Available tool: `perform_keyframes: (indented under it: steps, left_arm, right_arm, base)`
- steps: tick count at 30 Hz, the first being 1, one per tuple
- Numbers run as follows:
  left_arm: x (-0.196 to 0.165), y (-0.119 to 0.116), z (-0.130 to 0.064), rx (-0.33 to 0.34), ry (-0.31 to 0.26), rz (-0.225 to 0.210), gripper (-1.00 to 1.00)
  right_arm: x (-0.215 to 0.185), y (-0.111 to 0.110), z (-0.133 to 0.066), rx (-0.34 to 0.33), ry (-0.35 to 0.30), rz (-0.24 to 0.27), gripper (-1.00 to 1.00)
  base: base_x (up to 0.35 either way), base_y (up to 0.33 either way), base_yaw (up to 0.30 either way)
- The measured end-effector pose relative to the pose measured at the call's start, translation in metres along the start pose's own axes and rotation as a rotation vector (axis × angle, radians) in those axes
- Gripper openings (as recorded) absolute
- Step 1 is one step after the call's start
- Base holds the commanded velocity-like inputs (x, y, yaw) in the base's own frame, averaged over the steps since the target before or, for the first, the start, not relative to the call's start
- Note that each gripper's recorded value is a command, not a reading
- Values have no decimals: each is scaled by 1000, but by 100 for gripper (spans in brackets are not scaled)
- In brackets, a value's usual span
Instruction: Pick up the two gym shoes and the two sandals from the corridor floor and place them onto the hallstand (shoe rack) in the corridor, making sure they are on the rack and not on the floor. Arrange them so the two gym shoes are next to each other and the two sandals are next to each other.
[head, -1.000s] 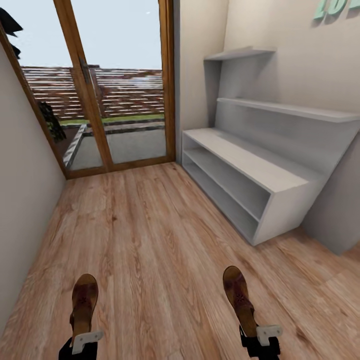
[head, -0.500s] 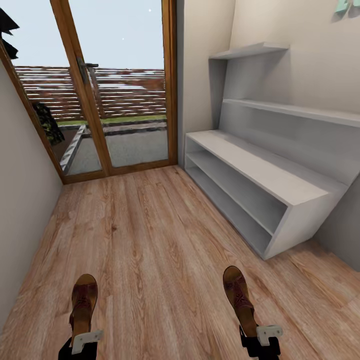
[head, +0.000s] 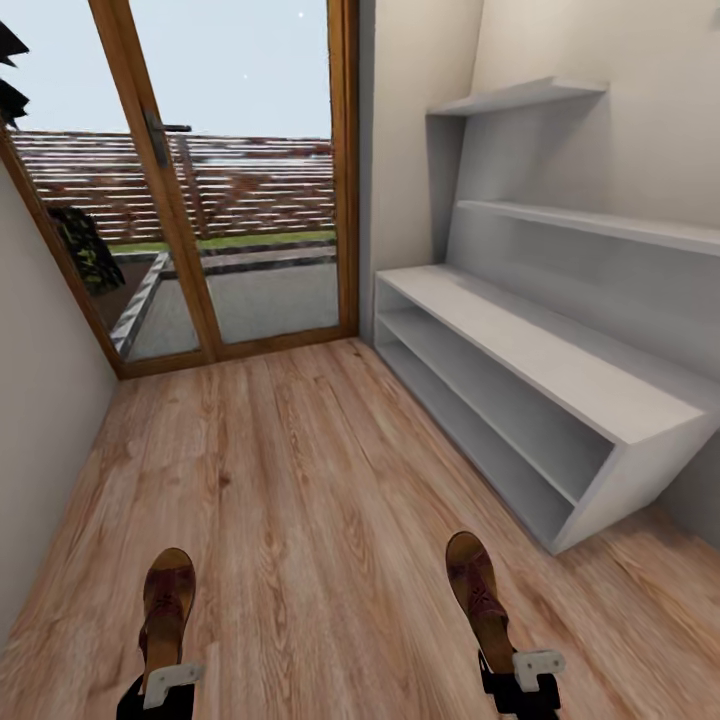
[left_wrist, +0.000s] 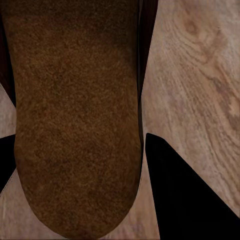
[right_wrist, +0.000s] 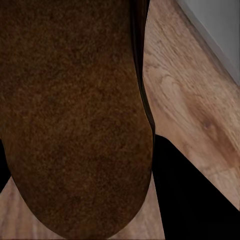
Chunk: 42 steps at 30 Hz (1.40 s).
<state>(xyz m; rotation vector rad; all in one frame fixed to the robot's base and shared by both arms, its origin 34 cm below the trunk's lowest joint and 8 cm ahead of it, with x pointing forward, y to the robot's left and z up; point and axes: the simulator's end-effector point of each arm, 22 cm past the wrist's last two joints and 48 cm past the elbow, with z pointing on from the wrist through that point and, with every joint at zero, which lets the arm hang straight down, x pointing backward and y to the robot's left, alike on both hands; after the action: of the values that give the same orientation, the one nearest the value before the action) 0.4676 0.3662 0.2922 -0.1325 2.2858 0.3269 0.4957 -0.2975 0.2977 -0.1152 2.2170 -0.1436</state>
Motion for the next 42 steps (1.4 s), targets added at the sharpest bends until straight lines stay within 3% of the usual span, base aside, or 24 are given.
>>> perform_keyframes:
  steps: [31, 42]
  left_arm:
    - [0, -3, 0, 3, -1, -1, -100]
    - [0, -2, 0, 3, -2, -1, -100]
  right_arm:
    - [0, 0, 0, 1, 0, 1, -100]
    - [0, 0, 0, 1, 0, 1, -100]
  base:
    - [333, 156, -2]
    - [329, 182, -203]
